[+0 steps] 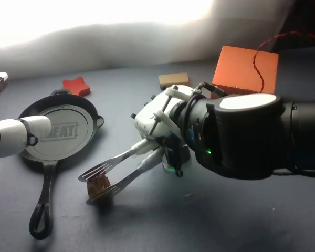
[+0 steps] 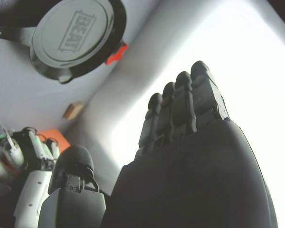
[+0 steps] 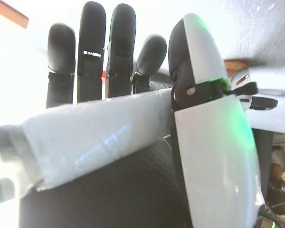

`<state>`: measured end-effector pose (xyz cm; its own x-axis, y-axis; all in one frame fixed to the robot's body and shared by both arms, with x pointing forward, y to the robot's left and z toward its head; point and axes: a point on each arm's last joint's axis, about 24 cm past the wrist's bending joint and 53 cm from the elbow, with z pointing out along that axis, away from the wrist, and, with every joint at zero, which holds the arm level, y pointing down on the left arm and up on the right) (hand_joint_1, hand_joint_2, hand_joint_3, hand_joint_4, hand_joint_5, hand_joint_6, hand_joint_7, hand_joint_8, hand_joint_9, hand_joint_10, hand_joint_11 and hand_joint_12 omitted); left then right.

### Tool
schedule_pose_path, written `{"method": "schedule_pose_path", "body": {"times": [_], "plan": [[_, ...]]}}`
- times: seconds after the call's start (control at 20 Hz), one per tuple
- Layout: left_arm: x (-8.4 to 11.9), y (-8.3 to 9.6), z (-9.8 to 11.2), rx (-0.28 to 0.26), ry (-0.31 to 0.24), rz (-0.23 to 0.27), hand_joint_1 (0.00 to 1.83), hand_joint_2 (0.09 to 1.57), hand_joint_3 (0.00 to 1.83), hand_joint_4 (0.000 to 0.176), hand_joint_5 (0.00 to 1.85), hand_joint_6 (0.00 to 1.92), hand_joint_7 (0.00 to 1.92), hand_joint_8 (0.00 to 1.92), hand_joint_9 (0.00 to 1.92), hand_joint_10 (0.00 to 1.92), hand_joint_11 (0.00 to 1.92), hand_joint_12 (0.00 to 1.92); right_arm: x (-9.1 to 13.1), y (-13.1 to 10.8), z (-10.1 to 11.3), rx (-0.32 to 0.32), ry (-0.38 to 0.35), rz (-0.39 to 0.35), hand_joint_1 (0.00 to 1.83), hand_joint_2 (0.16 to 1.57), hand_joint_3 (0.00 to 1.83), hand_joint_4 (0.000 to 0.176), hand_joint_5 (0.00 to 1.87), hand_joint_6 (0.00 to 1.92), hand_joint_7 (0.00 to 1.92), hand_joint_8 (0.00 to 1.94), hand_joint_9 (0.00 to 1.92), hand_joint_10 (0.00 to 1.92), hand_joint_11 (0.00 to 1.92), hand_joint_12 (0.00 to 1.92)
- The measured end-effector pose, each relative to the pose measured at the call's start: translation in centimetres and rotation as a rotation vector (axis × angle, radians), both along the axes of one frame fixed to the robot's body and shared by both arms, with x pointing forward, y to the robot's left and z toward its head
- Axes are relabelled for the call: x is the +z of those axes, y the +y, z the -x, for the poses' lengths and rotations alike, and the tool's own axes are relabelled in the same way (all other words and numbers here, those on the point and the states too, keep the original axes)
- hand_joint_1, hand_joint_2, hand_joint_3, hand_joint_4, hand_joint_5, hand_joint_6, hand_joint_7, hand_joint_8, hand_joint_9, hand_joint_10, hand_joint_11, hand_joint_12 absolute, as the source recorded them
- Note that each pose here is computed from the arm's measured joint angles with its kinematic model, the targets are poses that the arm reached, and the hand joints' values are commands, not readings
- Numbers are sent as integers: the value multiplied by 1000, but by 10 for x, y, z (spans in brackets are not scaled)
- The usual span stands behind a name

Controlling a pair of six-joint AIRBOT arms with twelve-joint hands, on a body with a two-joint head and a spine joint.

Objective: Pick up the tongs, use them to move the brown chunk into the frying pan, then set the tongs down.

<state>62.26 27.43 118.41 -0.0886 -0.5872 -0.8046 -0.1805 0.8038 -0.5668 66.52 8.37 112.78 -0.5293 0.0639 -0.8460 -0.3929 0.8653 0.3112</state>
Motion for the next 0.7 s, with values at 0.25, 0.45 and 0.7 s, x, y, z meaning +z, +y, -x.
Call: {"method": "schedule_pose_path", "body": {"times": [0.25,0.45,0.7], "plan": [[0,0,0,0,0,0,0,1184,0,0,0,0,0,0,0,0,0,0,-2,-2,0,1,-3,11,1222,1113,0,14,955,1074,1049,876,1018,799,671,1590],[0,0,0,0,0,-1,0,1182,0,0,0,0,0,0,0,0,0,0,-2,-4,-1,2,-10,23,1375,1115,0,0,874,1111,1009,814,971,1248,720,1606],[0,0,0,-1,0,-3,0,1191,0,0,0,0,0,0,0,0,0,0,-2,-5,-2,1,-10,24,743,1276,30,0,952,1055,1431,1224,1397,1518,1202,1870]]}}
